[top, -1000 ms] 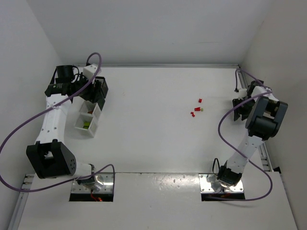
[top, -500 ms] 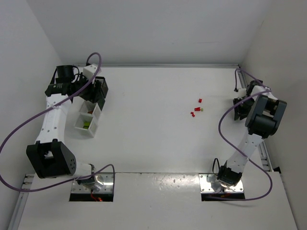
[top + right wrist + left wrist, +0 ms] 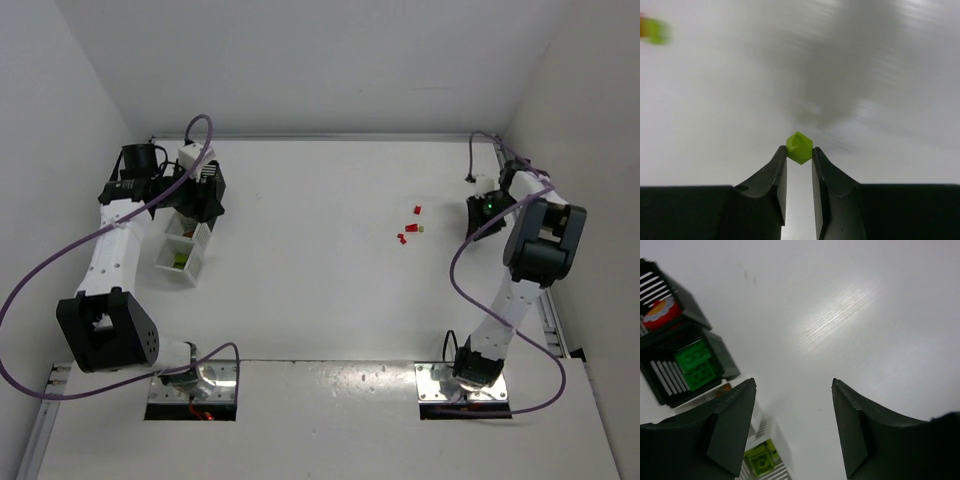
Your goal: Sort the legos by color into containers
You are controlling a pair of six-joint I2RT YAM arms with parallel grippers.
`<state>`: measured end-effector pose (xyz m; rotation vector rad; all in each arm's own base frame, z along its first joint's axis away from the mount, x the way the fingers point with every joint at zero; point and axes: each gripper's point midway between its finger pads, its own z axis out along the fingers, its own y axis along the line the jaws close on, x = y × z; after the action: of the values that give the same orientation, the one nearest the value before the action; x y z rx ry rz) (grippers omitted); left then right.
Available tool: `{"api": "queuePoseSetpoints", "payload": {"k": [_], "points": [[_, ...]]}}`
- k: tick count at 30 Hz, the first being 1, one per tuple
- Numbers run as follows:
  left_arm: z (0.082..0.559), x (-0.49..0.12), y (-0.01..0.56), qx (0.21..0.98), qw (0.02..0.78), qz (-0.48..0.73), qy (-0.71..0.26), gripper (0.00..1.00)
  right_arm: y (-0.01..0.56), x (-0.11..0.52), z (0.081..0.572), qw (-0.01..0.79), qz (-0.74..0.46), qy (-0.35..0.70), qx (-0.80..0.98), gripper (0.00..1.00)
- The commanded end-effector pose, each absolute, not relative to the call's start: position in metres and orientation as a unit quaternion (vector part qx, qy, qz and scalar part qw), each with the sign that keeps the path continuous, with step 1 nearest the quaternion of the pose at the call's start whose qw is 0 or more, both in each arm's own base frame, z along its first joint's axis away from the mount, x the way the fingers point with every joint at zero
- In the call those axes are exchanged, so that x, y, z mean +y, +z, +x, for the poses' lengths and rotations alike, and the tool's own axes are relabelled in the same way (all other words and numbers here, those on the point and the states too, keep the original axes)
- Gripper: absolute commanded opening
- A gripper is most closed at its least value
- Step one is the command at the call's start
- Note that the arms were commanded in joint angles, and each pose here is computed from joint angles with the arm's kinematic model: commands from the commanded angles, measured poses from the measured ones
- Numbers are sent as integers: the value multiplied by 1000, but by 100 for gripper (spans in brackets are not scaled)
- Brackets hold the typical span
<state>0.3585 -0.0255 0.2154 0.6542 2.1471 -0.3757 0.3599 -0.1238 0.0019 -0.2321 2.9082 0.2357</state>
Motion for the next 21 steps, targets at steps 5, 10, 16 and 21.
{"api": "queuePoseSetpoints", "payload": {"k": [5,10,16,21], "points": [[337,-76,244,775,464,326,-278,69,118,56,381,227,-217,306,899,2],[329,-105,244,759,453,347,-314,69,168,157,372,238,-272,408,838,0],[318,-154,248,728,454,379,-347,69,205,227,352,229,-319,498,773,0],[307,-198,244,700,451,423,-358,69,222,255,334,204,-328,557,735,0]]}}
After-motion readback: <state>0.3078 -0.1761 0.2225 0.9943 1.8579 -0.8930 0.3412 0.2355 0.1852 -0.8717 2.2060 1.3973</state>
